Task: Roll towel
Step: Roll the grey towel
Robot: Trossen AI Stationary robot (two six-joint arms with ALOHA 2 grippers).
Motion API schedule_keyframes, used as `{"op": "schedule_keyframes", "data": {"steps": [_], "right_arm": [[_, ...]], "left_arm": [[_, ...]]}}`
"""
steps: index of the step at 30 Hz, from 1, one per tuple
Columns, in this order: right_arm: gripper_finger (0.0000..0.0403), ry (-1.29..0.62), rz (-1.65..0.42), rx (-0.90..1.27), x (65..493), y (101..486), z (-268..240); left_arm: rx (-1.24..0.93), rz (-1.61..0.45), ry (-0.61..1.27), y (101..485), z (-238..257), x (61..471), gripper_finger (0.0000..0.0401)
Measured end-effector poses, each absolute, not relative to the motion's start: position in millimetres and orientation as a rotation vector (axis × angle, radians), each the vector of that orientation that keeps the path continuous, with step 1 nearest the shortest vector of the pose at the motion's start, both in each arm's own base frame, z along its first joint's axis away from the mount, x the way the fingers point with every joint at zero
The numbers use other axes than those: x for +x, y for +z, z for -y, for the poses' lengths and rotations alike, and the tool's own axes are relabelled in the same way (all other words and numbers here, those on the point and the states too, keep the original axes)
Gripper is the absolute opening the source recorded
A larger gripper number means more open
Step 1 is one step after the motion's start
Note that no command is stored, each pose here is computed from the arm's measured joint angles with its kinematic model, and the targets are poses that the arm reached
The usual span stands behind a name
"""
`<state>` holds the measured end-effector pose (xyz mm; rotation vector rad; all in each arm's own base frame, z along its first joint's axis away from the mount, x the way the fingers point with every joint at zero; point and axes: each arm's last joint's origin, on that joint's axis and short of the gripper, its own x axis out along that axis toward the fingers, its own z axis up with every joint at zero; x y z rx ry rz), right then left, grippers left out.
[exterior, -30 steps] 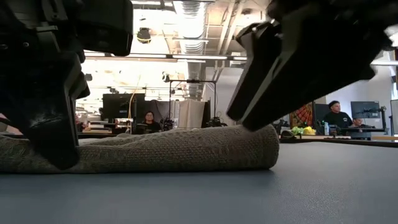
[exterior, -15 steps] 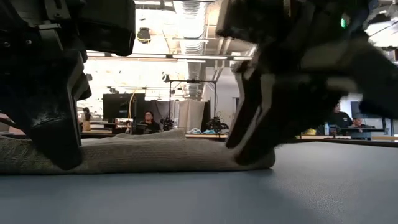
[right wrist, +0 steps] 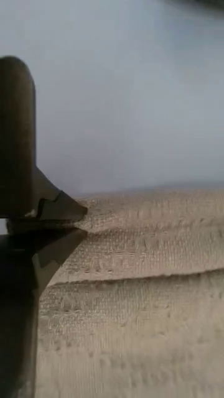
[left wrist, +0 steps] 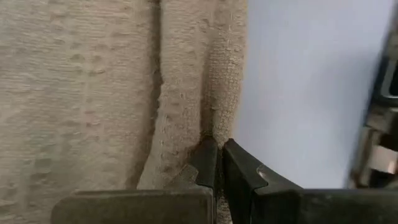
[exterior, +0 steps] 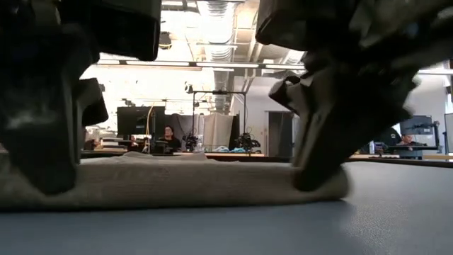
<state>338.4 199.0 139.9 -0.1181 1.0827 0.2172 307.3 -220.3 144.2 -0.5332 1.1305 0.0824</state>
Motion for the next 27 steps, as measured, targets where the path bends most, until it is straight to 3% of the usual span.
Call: {"op": "schedule_keyframes", "data": {"steps": [11, 27], "right_arm": [[0.0027, 0.467, -1.206, 0.455, 352.8, 167.7, -166.8], [0.0032, 0.305, -1.303, 0.601, 364.4, 132.8, -158.4]], "left_arm": [[-0.709, -1.176, -0.230, 159.8, 227.3, 318.0, 0.0000], [-0.967, -1.305, -0.111, 119.1, 193.4, 306.8, 0.0002]]}}
